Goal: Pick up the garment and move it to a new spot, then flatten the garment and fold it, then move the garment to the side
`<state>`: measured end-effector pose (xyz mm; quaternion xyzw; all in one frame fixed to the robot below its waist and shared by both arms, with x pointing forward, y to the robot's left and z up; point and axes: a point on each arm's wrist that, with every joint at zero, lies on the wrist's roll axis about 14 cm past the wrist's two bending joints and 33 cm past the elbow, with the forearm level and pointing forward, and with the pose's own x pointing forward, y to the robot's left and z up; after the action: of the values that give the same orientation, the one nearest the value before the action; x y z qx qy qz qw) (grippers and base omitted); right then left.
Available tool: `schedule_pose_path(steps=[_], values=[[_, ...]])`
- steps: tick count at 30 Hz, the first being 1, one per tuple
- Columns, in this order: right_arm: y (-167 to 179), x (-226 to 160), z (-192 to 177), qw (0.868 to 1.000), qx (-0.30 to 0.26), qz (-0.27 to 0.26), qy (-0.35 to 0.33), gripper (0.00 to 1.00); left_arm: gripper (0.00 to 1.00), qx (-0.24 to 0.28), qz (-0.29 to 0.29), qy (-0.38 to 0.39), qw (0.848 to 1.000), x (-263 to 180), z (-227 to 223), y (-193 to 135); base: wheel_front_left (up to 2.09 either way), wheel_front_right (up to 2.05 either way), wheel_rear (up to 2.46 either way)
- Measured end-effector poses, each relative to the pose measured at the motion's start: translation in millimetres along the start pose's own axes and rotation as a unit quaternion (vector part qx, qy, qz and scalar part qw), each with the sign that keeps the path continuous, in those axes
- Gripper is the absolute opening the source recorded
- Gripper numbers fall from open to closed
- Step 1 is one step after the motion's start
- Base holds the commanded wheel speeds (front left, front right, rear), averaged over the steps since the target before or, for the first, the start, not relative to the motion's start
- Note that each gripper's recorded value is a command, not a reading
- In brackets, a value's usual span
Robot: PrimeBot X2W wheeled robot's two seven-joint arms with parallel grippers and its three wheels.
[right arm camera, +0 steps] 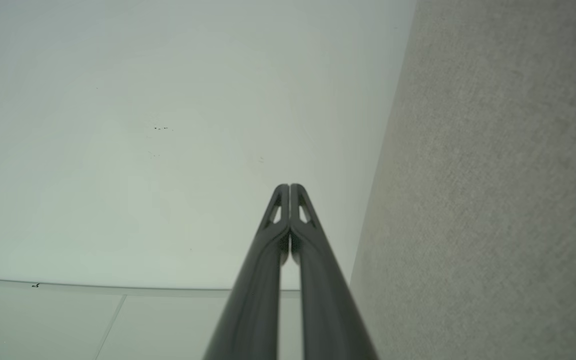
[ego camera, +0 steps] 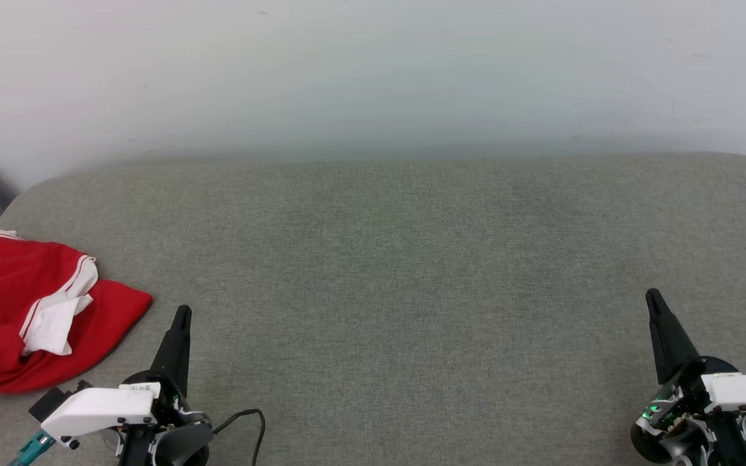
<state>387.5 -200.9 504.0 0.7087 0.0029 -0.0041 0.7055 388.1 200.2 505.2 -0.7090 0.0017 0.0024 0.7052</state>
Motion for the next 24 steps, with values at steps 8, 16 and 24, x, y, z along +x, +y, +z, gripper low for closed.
schedule_pose_path(steps=[8,16,24], values=[[0.0,0.0,0.0,1.0,0.0,0.0,0.0,0.0,0.0,0.0,0.0,0.0,1.0,0.0,0.0,0.0,0.0,0.0,0.0],[0.0,0.0,0.0,1.0,0.0,0.0,0.0,0.0,0.0,0.0,0.0,0.0,1.0,0.0,0.0,0.0,0.0,0.0,0.0],[-1.3,-0.4,0.1,1.0,0.0,-0.002,0.0,1.0,1.0,0.0,0.002,0.0,1.0,-0.4,0.0,1.4,0.0,0.0,0.0]])
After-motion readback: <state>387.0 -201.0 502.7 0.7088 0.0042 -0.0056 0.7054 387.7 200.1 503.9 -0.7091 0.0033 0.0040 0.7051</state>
